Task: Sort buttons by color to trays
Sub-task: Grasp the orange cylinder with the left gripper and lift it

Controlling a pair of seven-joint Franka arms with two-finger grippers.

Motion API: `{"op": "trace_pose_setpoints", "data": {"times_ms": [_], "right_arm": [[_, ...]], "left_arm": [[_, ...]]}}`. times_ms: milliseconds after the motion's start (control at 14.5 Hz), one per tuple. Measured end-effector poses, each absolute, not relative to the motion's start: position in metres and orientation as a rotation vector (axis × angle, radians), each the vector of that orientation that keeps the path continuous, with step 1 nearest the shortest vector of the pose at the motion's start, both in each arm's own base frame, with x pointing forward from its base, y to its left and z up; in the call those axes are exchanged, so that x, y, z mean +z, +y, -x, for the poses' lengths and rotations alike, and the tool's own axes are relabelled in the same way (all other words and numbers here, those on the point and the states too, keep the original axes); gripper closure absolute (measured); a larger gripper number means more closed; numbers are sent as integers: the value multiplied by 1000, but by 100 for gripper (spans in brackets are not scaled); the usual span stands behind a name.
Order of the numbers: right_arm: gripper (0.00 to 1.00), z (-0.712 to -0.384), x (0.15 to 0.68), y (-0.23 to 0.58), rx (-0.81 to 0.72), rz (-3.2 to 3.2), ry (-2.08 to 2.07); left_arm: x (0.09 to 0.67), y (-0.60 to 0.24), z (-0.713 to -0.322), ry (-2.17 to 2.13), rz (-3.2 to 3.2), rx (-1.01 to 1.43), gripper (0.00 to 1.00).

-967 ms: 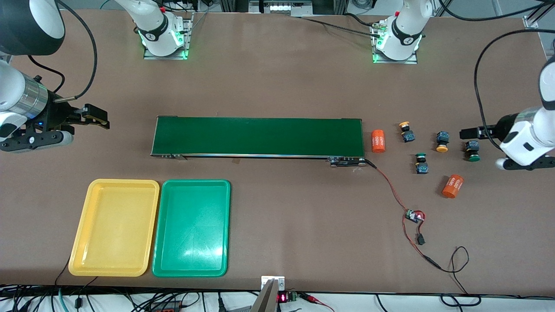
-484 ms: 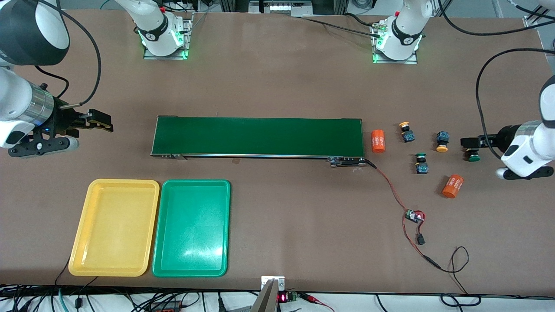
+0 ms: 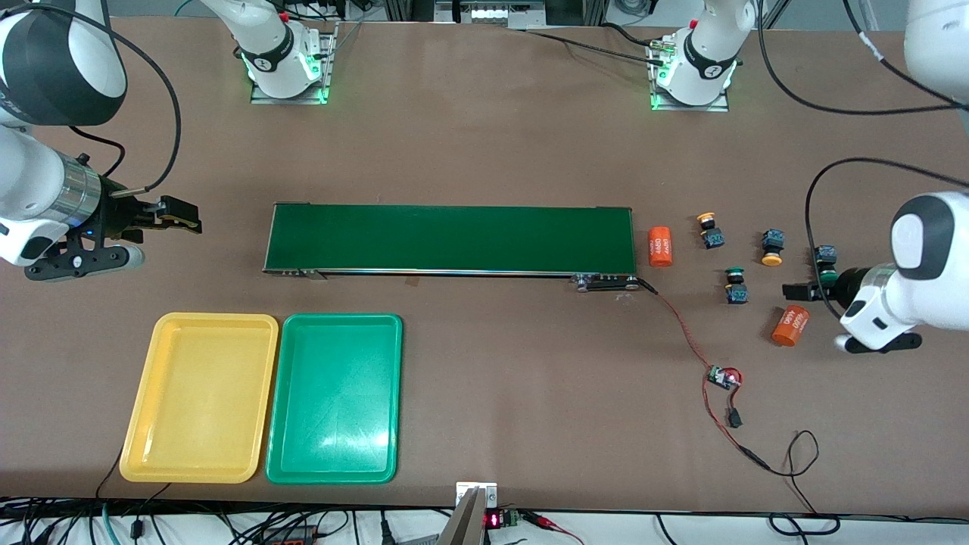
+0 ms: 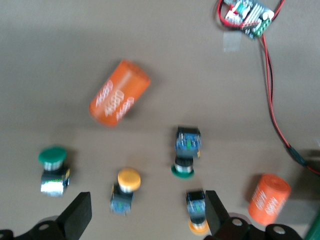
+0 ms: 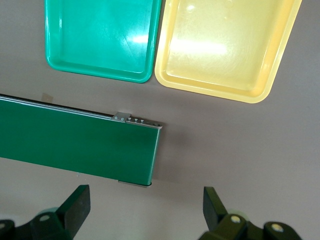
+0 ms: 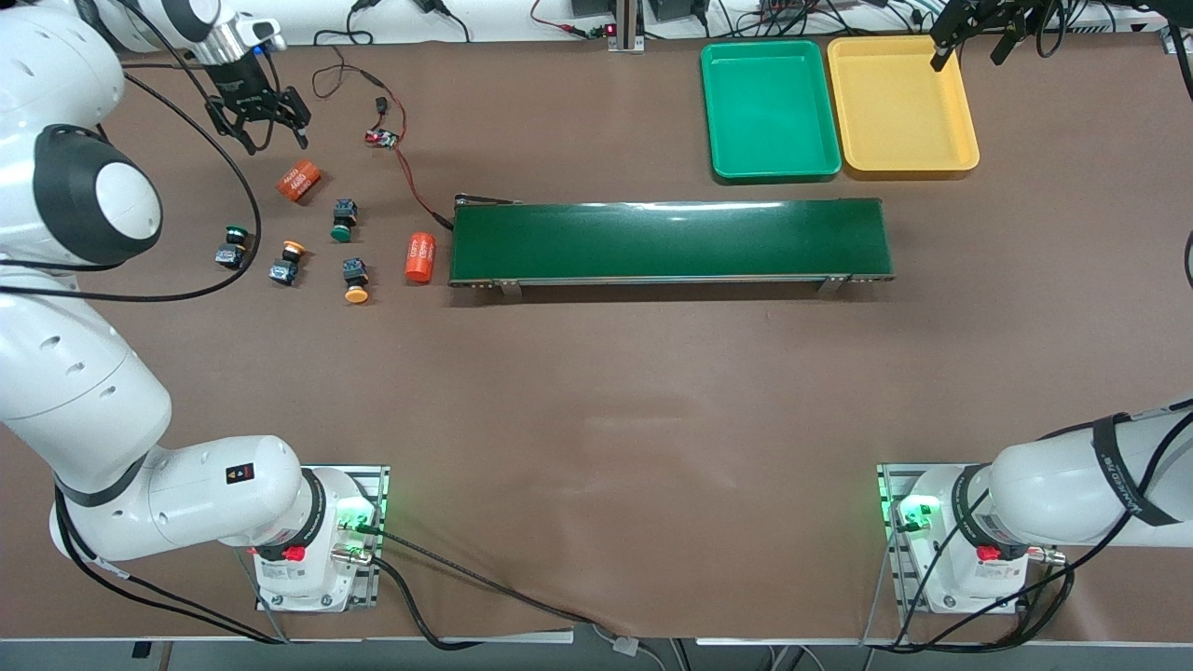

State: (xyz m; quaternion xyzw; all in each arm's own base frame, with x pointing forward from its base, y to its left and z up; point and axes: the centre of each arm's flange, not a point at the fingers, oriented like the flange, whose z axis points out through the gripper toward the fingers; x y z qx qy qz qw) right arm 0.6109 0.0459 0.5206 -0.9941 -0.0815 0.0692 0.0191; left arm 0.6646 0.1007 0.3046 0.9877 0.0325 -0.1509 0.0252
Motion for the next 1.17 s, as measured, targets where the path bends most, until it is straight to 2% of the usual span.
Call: {"op": "trace_pose_setpoints", "data": {"times_ms": [276,553,898,1175], "right_arm": [[0,-610,520,45,228,3085,-251],[0,-610,520,43,230,3085,-247],[0,-610,520,42,231,3085,-245],[0,-610,520,42,232,3084,-245]], "left_arm": [[273,108,-696,-136,-3031,-395,0],[248,112,-711,-417,-2996,-311,0],[220,124,-713,-895,-2860,-259,0],[207,151,-706,-1064,-2784,-241,0]]}}
